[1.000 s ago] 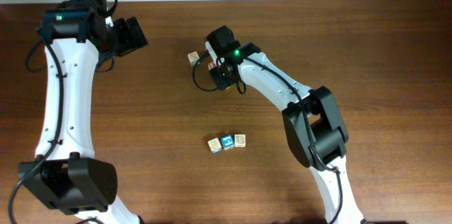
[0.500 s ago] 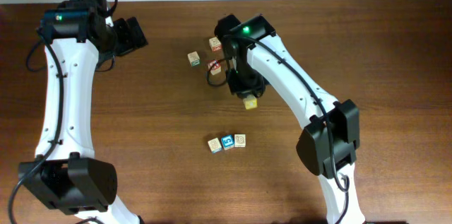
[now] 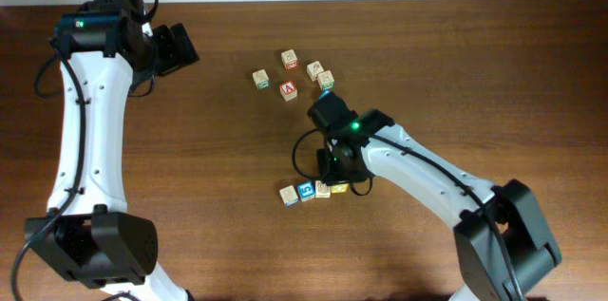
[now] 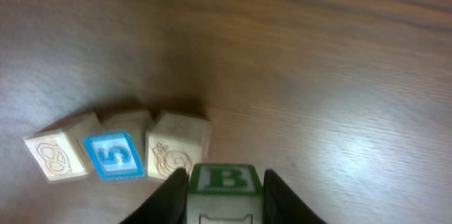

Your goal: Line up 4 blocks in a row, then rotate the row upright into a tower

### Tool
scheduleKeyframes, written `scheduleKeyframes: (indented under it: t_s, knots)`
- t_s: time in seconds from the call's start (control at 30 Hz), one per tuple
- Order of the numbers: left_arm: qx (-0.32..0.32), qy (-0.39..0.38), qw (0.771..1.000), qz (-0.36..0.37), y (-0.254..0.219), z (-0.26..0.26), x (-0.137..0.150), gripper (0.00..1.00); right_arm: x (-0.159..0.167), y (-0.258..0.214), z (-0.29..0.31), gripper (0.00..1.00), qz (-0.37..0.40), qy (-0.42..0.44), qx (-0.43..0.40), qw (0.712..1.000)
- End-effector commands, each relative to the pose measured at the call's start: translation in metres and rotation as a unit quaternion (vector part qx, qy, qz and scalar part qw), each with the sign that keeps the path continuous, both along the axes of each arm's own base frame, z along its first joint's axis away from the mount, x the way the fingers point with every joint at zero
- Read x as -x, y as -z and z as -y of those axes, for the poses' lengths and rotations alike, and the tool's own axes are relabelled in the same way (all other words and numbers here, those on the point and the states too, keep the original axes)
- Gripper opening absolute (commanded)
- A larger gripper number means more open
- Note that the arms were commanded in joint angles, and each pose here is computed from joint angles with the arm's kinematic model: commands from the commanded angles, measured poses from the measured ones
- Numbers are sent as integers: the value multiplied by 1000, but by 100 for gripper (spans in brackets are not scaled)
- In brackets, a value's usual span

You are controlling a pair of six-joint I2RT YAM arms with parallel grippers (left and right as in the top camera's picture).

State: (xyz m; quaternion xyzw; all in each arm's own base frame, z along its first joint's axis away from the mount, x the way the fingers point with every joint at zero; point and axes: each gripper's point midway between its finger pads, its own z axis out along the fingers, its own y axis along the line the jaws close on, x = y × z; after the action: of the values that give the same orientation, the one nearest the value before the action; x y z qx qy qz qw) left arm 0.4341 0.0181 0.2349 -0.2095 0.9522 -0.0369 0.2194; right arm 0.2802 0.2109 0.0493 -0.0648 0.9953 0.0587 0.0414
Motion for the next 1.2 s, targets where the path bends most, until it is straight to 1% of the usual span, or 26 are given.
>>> scheduleKeyframes:
  t_s: [0.0,0.17,0.27,0.33,0.47,0.6,0.63,0.67,0.73,0.77,0.83,0.87,0.9,0.93,0.97,1.07,1.13,1.17]
  knots:
    - [-1,-3,1000,-3,2,-2,0,99,6,13,-6,33,-29,5,-31,999]
    - [-1,-3,1000,-3,2,-2,0,99,3,20,-5,33,-44,12,-43,998]
    - [-1,-3,1000,-3,2,-2,0,99,-2,18,10,33,-46,21,-32,998]
    - [-1,-3,1000,-3,2,-2,0,99,-6,18,14,33,-40,4,-27,999]
    - [-1,-3,1000,-3,2,-2,0,99,-13,25,3,34,-12,-19,-33,999]
    - [-1,-3,1000,-3,2,-2,0,99,-8,41,3,34,-28,-24,-19,999]
    - [-1,-3,1000,-3,2,-2,0,99,-7,41,4,36,-31,-23,-17,999]
    - [-1,-3,1000,-3,2,-2,0,99,-5,41,5,43,-36,-23,-15,999]
    - [-1,-3,1000,-3,2,-2,0,99,-2,41,6,50,-41,-23,-12,999]
    - [-1,-3,1000,-3,2,-2,0,99,-1,41,6,51,-45,-23,-13,999]
    - [-1,-3,1000,-3,2,-2,0,99,1,22,4,51,-54,-24,-17,998]
    - [-1,-3,1000,-3,2,-2,0,99,-4,7,3,51,-45,-23,-18,999]
    - [-1,-3,1000,-3,2,-2,0,99,-18,-27,4,53,-24,-15,-20,999]
    - [-1,-3,1000,-3,2,-2,0,99,-26,-45,10,54,-21,-4,-17,1000]
    - [-1,-3,1000,-3,2,-2,0,99,-28,-55,25,54,-34,15,-10,999]
    - [-1,-3,1000,-3,2,-2,0,99,-4,-36,48,53,-89,31,19,995]
    - [-1,-3,1000,-3,2,-2,0,99,16,-7,58,47,-119,33,34,992]
    - [-1,-3,1000,-3,2,-2,0,99,23,5,61,45,-125,33,37,991]
